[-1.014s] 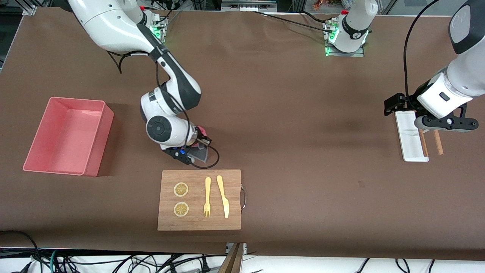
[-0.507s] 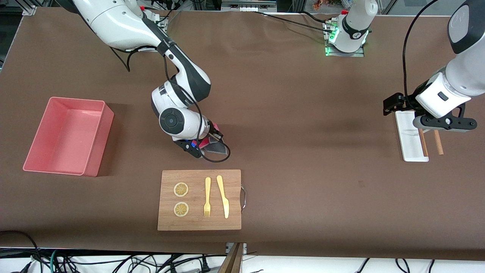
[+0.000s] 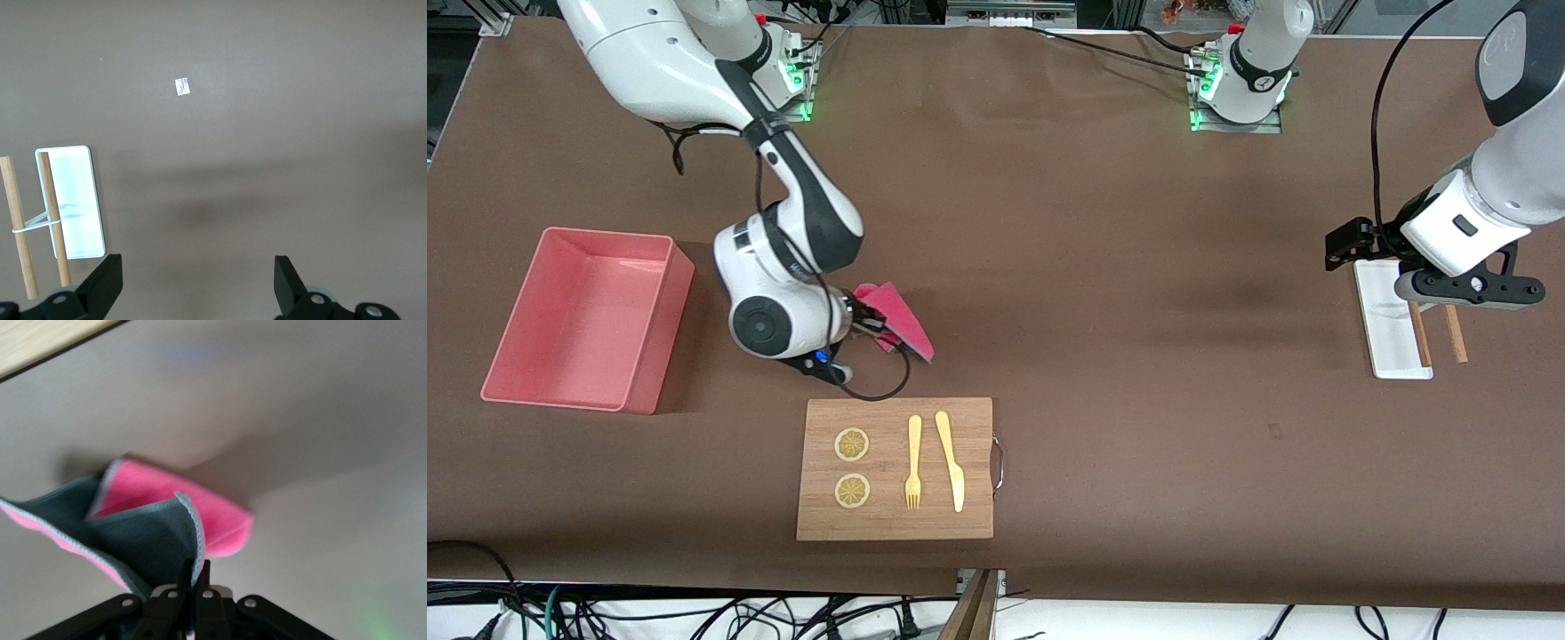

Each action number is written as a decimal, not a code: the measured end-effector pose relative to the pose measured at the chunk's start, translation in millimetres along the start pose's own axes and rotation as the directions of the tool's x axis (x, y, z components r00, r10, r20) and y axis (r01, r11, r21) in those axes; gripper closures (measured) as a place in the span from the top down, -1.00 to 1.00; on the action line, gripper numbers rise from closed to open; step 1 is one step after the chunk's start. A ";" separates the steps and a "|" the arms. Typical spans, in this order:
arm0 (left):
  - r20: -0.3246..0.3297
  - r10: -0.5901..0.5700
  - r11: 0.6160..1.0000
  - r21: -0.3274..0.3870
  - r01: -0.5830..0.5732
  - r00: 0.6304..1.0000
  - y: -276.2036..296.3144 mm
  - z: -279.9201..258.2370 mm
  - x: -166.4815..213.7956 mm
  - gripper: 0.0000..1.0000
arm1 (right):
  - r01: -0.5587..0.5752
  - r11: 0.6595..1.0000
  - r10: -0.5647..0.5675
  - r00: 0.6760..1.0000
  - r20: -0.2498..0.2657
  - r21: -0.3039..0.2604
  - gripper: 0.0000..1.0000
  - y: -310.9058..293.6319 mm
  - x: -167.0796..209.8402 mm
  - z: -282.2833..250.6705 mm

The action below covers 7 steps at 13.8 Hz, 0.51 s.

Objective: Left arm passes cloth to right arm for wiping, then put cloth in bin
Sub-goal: 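Wipe the cloth across the table with the right gripper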

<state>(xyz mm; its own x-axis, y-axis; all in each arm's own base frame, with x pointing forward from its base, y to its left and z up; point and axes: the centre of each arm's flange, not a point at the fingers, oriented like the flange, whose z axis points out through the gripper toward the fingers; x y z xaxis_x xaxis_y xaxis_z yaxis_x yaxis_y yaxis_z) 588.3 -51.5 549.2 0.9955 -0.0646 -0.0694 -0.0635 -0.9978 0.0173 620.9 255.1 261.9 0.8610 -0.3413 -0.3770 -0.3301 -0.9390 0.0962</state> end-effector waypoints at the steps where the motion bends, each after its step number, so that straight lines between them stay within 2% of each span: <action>1: 0.000 0.000 1.000 0.000 0.000 1.000 0.2 0.0 0.0 1.00 | 0.014 1.000 -0.014 1.000 -0.001 -0.013 -0.96 15.8 11.6 -2.2; 4: 0.000 0.001 1.000 0.000 -0.001 1.000 0.7 0.0 0.0 1.00 | 0.072 0.995 -0.072 0.997 -0.006 -0.069 -0.96 64.5 44.3 -6.2; 7: 0.000 0.002 1.000 0.000 -0.002 1.000 0.9 0.0 0.0 1.00 | 0.144 0.985 -0.145 0.989 0.004 -0.099 -0.96 110.1 68.7 -14.2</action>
<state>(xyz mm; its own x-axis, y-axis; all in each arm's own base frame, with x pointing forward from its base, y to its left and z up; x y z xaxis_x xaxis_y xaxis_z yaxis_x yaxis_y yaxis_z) 588.2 -52.4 549.2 0.9954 -0.0662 -0.0694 -0.0651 -0.9977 0.0175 649.2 127.6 259.7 0.8983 -0.2019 -0.3903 -0.1627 -0.9779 0.1314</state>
